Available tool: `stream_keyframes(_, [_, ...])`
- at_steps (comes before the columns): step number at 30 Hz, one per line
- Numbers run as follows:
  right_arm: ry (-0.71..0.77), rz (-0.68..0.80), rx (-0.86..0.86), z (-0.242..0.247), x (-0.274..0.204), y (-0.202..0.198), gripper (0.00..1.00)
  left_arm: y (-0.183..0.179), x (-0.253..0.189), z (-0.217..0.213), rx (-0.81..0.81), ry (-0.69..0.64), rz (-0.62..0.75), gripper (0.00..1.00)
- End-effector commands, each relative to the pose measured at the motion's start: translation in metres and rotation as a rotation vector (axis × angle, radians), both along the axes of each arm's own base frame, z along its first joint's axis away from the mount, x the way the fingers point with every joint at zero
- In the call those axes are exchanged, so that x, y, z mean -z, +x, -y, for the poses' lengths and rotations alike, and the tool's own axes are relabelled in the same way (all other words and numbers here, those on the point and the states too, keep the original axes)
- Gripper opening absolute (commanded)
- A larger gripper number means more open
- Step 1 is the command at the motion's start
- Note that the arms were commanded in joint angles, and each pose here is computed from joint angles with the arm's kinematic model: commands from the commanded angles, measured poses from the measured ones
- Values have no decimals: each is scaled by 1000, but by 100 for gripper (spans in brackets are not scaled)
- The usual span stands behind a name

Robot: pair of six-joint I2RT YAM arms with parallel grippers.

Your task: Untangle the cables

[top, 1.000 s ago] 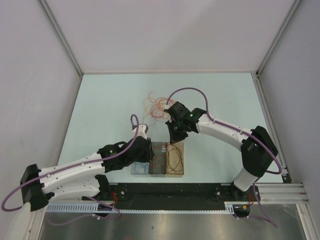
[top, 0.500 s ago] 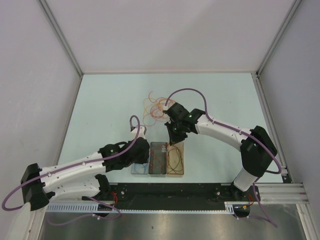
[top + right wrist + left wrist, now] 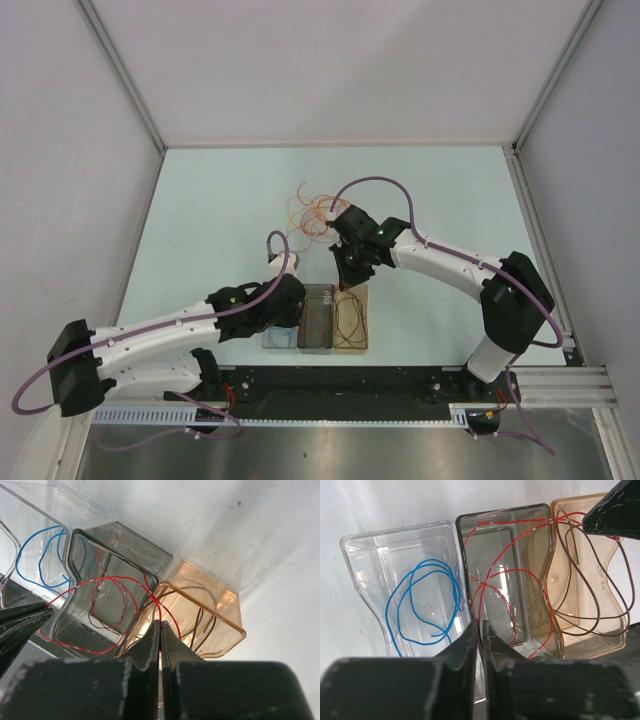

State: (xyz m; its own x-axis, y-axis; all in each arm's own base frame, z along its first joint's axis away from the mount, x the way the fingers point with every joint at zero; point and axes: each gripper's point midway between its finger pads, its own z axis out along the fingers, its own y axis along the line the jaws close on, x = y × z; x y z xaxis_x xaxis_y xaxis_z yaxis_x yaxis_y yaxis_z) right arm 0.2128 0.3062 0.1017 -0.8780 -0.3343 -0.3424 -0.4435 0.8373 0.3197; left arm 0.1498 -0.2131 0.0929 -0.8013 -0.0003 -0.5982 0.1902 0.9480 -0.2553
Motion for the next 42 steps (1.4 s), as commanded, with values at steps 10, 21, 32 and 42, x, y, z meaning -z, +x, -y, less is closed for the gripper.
stream_keyframes(10, [90, 45, -24, -26, -30, 7, 0, -2, 5, 40, 70, -115, -36, 0])
stream_keyframes(21, [114, -79, -117, -78, 0, -26, 0, -6, 36, 52, 85, -80, -109, 0])
stream_keyframes(32, [30, -140, -82, -77, 36, -36, 0, -7, 33, 42, 63, -68, -103, 23])
stream_keyframes(42, [51, -131, -85, -79, 32, -32, 0, 0, -14, 36, 42, -127, -18, 59])
